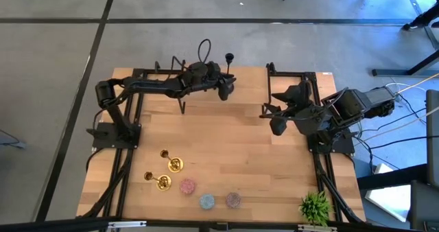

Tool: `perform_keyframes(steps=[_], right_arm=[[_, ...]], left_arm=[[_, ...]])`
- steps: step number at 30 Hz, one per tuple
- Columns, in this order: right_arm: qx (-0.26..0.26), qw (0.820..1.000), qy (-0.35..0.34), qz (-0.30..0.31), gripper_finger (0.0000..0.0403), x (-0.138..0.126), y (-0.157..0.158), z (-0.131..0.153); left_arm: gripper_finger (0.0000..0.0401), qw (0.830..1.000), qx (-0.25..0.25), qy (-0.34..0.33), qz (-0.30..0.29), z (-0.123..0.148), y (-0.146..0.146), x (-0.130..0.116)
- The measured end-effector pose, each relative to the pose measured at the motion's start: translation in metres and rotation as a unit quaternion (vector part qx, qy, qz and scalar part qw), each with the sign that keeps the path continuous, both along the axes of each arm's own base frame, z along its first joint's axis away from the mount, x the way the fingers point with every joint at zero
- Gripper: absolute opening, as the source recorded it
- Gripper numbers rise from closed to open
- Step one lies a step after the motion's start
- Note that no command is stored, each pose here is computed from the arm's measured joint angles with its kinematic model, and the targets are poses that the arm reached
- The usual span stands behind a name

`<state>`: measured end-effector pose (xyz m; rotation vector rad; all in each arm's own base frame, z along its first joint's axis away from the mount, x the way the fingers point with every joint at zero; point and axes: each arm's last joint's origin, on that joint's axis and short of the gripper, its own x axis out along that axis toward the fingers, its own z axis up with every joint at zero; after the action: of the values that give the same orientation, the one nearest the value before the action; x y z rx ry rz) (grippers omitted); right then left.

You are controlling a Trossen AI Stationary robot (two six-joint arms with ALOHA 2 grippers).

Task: Pick & Place candle stick holders
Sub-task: Put the black candle holder on the shelf

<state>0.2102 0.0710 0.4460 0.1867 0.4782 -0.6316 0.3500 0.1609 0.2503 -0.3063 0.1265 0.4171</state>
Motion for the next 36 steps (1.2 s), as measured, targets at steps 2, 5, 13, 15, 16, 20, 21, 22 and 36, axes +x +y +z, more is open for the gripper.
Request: perform_keyframes(steps=[2,5,13,15,16,20,21,22,36], right_arm=[[-0.003,1.000,-0.001,-0.003,0.0211,0.000,0.000,0.000],[-0.007,1.000,-0.001,-0.006,0.0211,0.000,0.000,0.000],[-0.010,1.000,0.001,-0.003,0.0211,0.000,0.002,-0.002],[-0.012,1.000,0.004,-0.004,0.0211,0.002,0.002,-0.006],[-0.012,1.000,0.005,-0.003,0.0211,0.003,0.003,-0.007],[-0.008,1.000,-0.001,-0.002,0.0211,0.006,0.005,-0.011],[-0.007,1.000,-0.001,-0.001,0.0211,0.007,0.005,-0.012],[-0.007,1.000,0.000,-0.001,0.0211,0.007,0.005,-0.013],[-0.007,1.000,-0.002,0.000,0.0211,0.007,0.005,-0.012]], left_arm=[[0.0101,1.000,-0.005,0.010,-0.003,0.002,-0.001,-0.003],[0.0105,1.000,-0.012,0.027,-0.001,0.004,-0.003,-0.007],[0.0120,0.996,0.004,0.085,0.009,0.008,-0.007,-0.018],[0.0121,0.996,0.004,0.085,0.008,0.010,-0.008,-0.019],[0.0121,0.996,0.004,0.087,0.008,0.012,-0.008,-0.020],[0.0121,0.995,0.010,0.099,0.010,0.016,-0.010,-0.025],[0.0121,0.994,0.011,0.108,0.010,0.015,-0.010,-0.026],[0.0121,0.993,0.009,0.118,0.010,0.014,-0.011,-0.027],[0.0083,0.986,-0.016,0.161,-0.038,0.007,-0.032,-0.024]])
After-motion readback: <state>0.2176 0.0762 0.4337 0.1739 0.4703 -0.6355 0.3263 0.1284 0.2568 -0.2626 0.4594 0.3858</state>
